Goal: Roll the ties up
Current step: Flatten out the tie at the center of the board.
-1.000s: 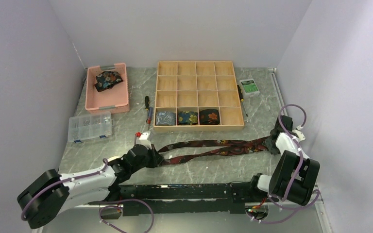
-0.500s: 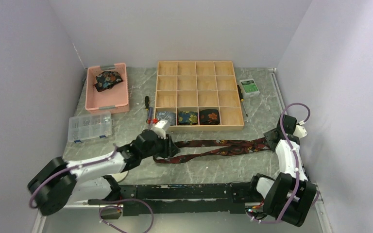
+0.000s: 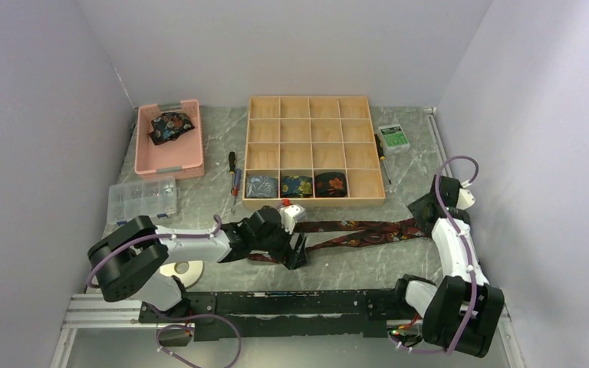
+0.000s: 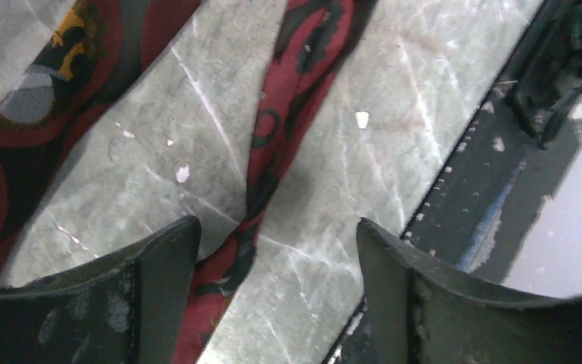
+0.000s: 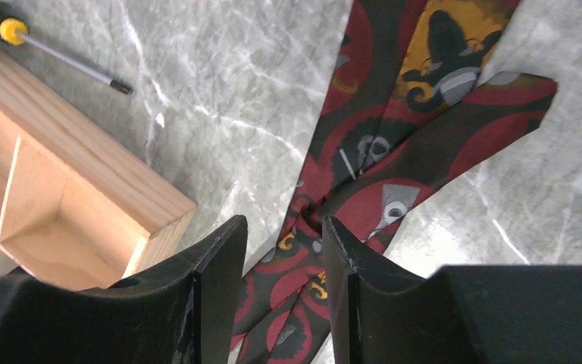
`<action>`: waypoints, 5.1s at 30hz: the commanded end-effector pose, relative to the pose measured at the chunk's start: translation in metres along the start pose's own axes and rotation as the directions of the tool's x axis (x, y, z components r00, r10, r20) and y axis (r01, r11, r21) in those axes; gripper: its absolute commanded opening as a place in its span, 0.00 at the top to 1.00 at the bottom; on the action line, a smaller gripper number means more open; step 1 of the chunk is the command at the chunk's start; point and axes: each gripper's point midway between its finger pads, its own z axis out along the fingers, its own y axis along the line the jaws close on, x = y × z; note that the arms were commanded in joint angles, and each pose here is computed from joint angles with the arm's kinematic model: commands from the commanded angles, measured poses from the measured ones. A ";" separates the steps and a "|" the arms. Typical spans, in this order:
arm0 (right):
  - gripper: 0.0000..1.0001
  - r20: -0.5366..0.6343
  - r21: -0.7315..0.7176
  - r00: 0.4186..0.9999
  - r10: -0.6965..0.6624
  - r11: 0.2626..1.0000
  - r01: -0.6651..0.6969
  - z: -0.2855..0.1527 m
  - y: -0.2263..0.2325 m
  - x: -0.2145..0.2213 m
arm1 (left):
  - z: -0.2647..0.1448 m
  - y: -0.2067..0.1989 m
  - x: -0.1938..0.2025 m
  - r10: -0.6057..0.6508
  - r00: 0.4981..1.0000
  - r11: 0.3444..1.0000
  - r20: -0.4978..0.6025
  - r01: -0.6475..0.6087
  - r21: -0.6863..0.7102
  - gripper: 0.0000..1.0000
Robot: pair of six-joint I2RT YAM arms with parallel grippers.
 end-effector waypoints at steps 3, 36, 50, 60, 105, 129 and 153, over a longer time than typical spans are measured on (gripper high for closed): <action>0.54 0.024 -0.103 1.000 -0.006 0.995 0.009 -0.009 0.029 -0.009 | 0.019 0.029 0.007 0.142 0.988 0.976 -0.064 -0.150 -0.156 0.61; 0.58 -0.200 -0.022 0.946 -0.254 0.967 0.255 -0.006 0.016 0.082 | -0.085 0.099 0.056 0.164 0.956 0.630 0.245 0.089 -0.772 0.97; 0.53 -0.278 0.062 0.960 -0.042 0.996 0.062 -0.044 -0.023 0.109 | -0.092 0.101 0.054 0.152 0.950 0.610 0.272 0.126 -0.782 0.97; 0.52 -0.288 0.083 0.957 0.027 0.997 -0.003 -0.027 -0.029 0.124 | -0.091 0.096 0.055 0.144 0.951 0.636 0.275 0.124 -0.762 0.97; 1.00 0.223 0.227 0.974 0.032 0.970 -0.084 0.004 -0.055 -0.034 | -0.101 0.099 0.054 0.129 0.938 0.594 0.323 0.188 -0.782 0.97; 1.00 0.229 0.475 0.952 0.204 0.830 -0.292 0.018 -0.116 -0.085 | -0.123 0.093 0.042 0.099 0.924 0.585 0.369 0.245 -0.773 0.97; 0.42 0.130 -0.523 0.981 -0.144 0.830 0.191 -0.080 0.136 -0.024 | -0.142 0.052 -0.012 0.025 0.938 0.781 0.346 0.197 -0.593 0.20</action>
